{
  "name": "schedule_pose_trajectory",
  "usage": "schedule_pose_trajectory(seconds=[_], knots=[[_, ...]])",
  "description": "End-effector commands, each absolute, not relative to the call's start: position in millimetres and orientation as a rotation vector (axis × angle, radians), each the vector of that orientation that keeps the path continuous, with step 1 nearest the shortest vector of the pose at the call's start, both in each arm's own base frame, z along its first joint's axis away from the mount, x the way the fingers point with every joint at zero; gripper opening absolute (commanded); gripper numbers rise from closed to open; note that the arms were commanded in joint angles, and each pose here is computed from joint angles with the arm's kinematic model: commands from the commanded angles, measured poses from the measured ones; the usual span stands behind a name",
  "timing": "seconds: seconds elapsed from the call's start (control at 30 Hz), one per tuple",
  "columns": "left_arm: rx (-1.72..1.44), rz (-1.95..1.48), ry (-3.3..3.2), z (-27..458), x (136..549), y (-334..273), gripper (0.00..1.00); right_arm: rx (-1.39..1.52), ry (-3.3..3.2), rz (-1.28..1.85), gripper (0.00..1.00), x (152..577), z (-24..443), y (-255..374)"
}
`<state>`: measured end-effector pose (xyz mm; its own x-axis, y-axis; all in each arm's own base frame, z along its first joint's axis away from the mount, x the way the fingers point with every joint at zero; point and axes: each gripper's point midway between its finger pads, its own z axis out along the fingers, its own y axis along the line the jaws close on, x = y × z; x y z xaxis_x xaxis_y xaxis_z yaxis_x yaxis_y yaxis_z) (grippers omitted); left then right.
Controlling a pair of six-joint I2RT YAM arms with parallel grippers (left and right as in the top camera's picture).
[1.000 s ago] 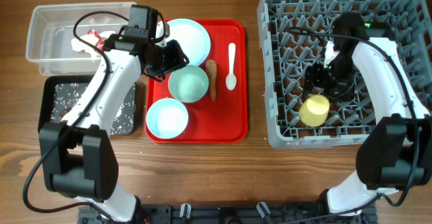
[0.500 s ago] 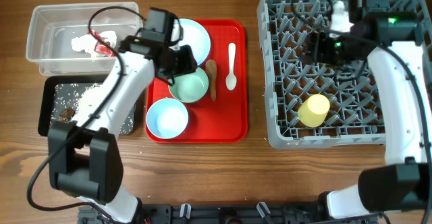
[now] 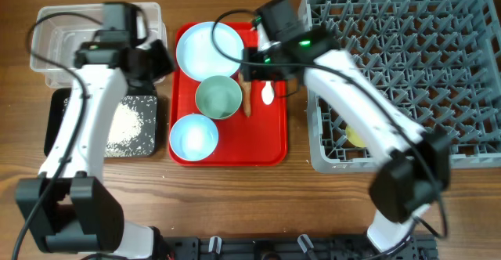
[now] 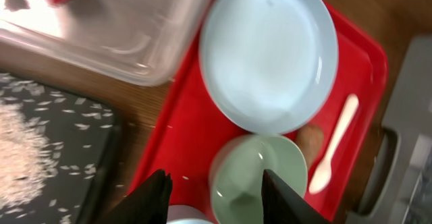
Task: Sort waste into correct bins and load items into the dishwasher rack
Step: 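Reach the right gripper to the green bowl and grasp it, then carry the green bowl into the dish rack and release it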
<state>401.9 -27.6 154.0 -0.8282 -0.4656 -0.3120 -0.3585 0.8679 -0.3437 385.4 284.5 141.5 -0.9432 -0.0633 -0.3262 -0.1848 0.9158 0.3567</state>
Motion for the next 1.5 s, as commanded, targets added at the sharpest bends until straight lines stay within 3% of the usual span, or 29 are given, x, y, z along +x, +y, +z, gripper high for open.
schedule_pose_trajectory(seconds=[0.0,0.17,0.5,0.53,0.63,0.77,0.97,1.1,1.17,1.33,1.47], knots=[[-0.835,-0.338,2.577,163.7,397.3,26.0,0.44,-0.151,2.838,0.521,0.43,383.5,99.2,305.4],[-0.980,-0.304,2.566,159.0,382.8,63.0,0.47,-0.134,2.948,0.463,0.42,373.5,43.7,315.7],[-0.996,-0.299,2.578,157.1,378.3,65.7,0.50,-0.159,2.969,0.516,0.31,370.8,25.3,328.0],[-0.997,-0.299,2.580,156.9,377.8,65.6,0.50,-0.163,2.975,0.525,0.29,369.0,24.4,329.5],[-0.997,-0.298,2.581,156.8,377.6,65.5,0.52,-0.161,2.971,0.529,0.06,369.9,24.9,330.2],[-0.997,-0.298,2.581,156.8,377.7,65.5,0.67,-0.160,2.966,0.532,0.04,370.4,27.9,330.2],[-0.997,-0.299,2.581,156.9,377.7,65.5,1.00,-0.142,2.753,0.625,0.04,405.9,121.5,305.8],[-0.997,-0.299,2.581,156.9,377.8,65.5,1.00,0.038,2.505,0.479,0.04,438.5,214.5,234.6],[-0.997,-0.299,2.581,156.9,377.8,65.6,1.00,0.211,2.368,0.208,0.04,451.7,250.6,167.3],[-0.997,-0.299,2.581,156.9,377.8,65.6,1.00,0.508,2.090,-0.487,0.04,458.4,279.9,41.8],[-0.997,-0.299,2.581,156.9,377.8,65.6,1.00,0.412,1.995,-0.839,0.04,485.4,276.3,7.7]])
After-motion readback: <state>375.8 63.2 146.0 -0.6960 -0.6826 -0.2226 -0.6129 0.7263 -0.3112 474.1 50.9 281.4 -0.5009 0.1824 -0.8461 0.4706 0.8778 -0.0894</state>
